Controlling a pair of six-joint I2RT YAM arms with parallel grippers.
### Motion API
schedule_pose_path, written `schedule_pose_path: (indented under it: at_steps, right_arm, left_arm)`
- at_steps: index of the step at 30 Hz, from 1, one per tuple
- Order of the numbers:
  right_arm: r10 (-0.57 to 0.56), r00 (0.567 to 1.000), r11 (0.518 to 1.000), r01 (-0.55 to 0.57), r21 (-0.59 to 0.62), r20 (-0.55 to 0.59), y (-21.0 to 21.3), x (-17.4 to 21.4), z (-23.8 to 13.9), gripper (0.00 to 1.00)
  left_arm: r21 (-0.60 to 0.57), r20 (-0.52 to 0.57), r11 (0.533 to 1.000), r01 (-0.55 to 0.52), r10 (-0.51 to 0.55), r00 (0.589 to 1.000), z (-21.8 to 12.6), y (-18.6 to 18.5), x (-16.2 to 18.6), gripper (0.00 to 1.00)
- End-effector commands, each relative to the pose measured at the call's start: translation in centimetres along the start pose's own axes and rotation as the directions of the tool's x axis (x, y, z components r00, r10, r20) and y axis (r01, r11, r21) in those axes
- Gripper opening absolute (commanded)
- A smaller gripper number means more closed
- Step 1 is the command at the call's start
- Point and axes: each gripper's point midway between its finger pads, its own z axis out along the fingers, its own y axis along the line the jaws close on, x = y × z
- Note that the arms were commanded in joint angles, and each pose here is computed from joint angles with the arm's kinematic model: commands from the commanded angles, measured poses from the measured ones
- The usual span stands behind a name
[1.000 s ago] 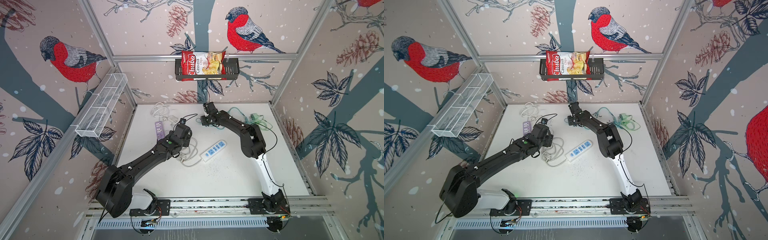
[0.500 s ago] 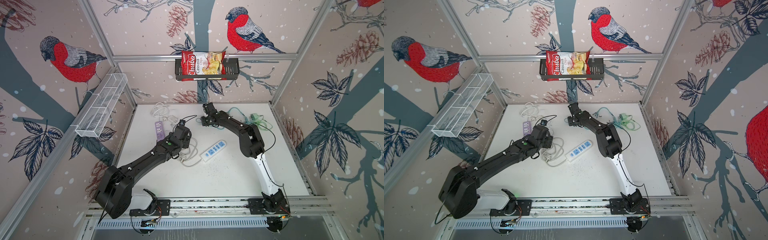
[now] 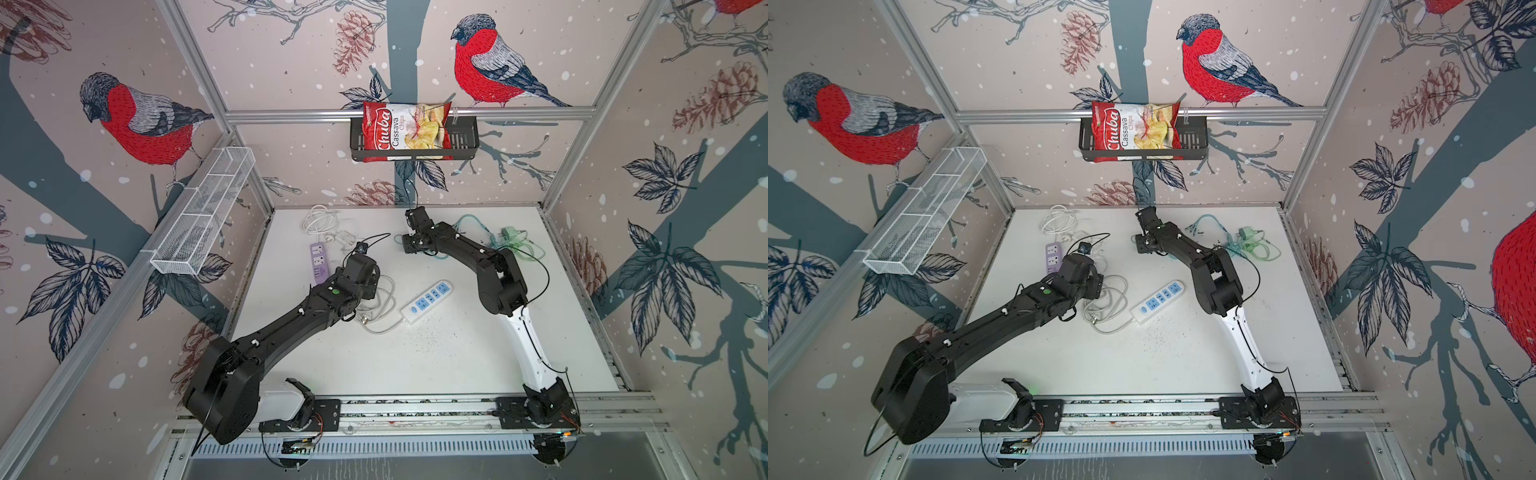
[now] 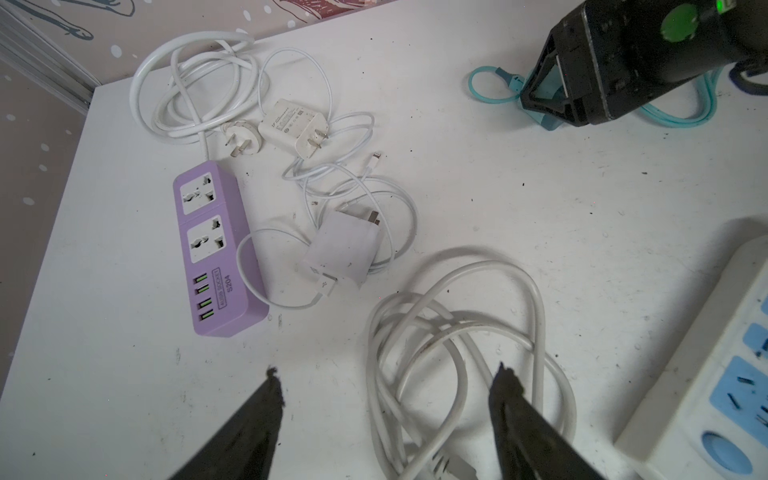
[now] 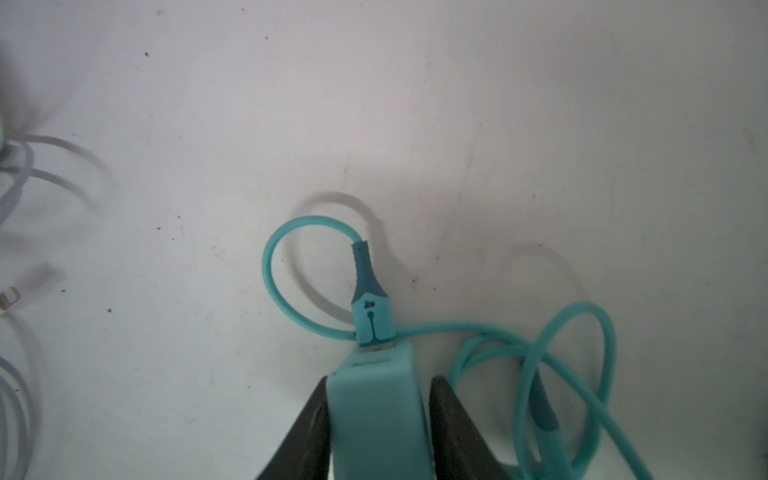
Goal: Insert the plug
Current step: 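Lift the teal charger with the right gripper and carry it toward the white strip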
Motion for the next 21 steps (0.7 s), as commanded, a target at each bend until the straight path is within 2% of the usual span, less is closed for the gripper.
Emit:
schedule_pose_path:
  at_steps: [1,7,10,14,16,21]
  right_arm:
    - [0.019,1.000,0.999,-0.018,0.039,-0.004,-0.6,0.1,-0.6,0.36]
    - [0.076,0.997,0.995,-0.077,0.057,0.019,-0.9,-0.6,-2.4,0.23]
    - [0.147,0.988,0.984,-0.151,0.091,0.053,-2.0,-0.9,-5.1,0.19]
    - [0.313,0.946,0.938,-0.322,0.132,0.083,-5.1,0.3,-9.6,0.16]
    - [0.381,0.920,0.911,-0.391,0.134,0.097,-6.7,1.8,-11.8,0.16]
    - [0.496,0.854,0.841,-0.518,0.159,0.157,-10.9,7.3,-18.5,0.16]
  left_arm:
    - [0.007,0.026,1.000,0.028,-0.028,0.999,-0.2,0.0,-0.6,0.77]
    - [0.033,0.022,0.998,0.045,-0.046,0.999,0.0,-0.5,-0.3,0.77]
    - [0.055,0.013,0.996,0.064,-0.065,0.998,0.2,-0.9,-0.4,0.78]
    - [0.136,-0.003,0.988,0.068,-0.068,0.998,0.0,-2.5,-0.8,0.79]
    - [0.175,0.000,0.981,0.078,-0.079,0.997,-0.3,-3.2,-1.4,0.85]
    - [0.239,0.014,0.968,0.071,-0.077,0.997,-1.0,-4.7,-2.5,0.83]
